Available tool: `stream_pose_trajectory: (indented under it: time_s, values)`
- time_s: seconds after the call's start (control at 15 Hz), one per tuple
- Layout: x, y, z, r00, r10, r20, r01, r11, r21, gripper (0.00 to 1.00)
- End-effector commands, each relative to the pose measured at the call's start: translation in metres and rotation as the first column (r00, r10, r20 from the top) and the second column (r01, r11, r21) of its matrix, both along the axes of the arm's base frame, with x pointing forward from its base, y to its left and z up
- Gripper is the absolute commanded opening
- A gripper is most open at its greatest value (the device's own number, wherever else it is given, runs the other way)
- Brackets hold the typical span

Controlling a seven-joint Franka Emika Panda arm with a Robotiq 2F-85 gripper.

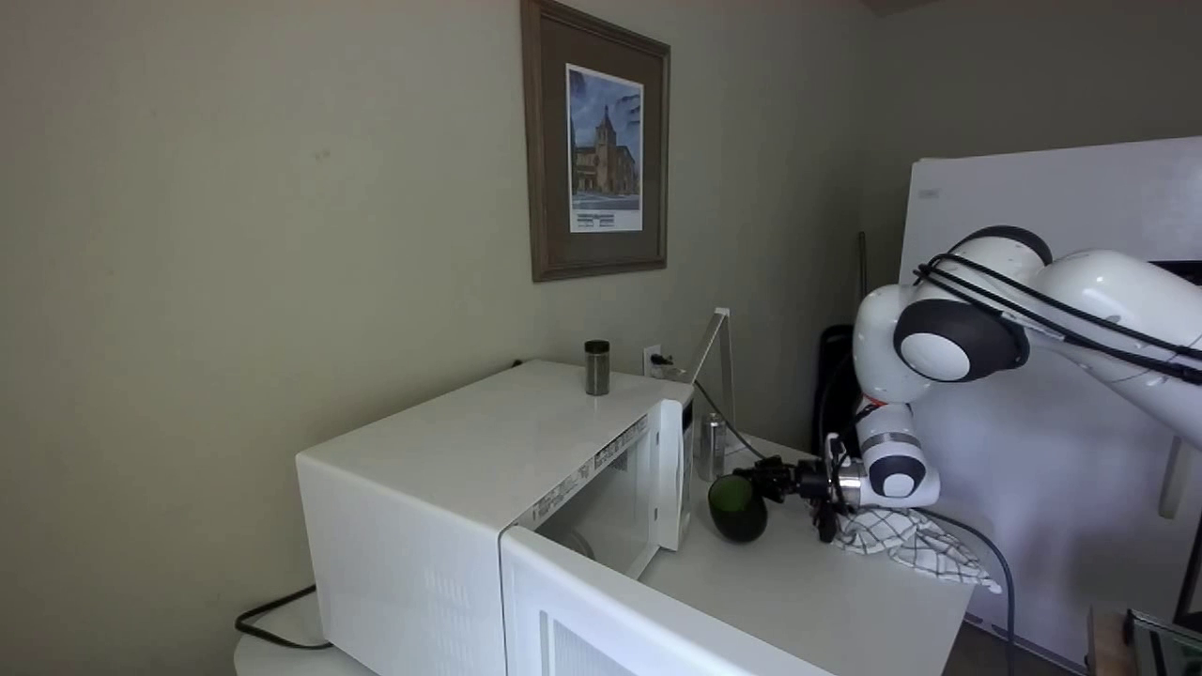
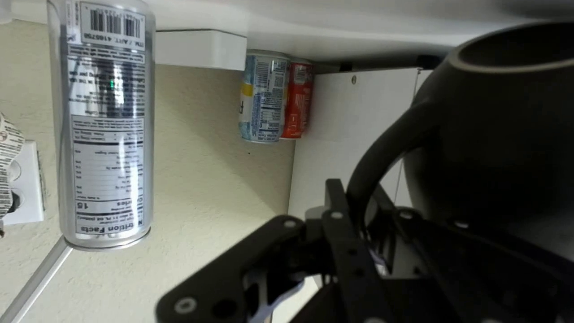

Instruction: Remove the black cup from the microwave and put it on the counter

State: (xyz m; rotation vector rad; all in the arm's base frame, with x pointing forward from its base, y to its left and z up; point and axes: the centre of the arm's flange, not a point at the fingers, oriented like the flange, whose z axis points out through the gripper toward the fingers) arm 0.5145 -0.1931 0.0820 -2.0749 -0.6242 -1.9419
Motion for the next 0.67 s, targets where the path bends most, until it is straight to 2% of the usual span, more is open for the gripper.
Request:
stream_pose_trajectory:
  time_s: [0.0,0.2,0.47,0.53,0.6]
  values:
    - [-0.003,-0.002,0.0,1.0,0.01,0.024,-0.01,1.0,-0.014,0.43]
    - [-0.006,-0.005,0.004,1.0,0.009,0.021,-0.008,1.0,-0.028,0.62]
    - [-0.012,-0.012,0.006,1.0,0.006,-0.004,-0.006,0.999,-0.045,0.93]
    - [-0.013,-0.013,0.006,1.0,0.006,-0.004,-0.006,0.999,-0.051,0.99]
    - [-0.014,-0.014,0.007,1.0,0.003,-0.003,-0.003,0.998,-0.063,1.0]
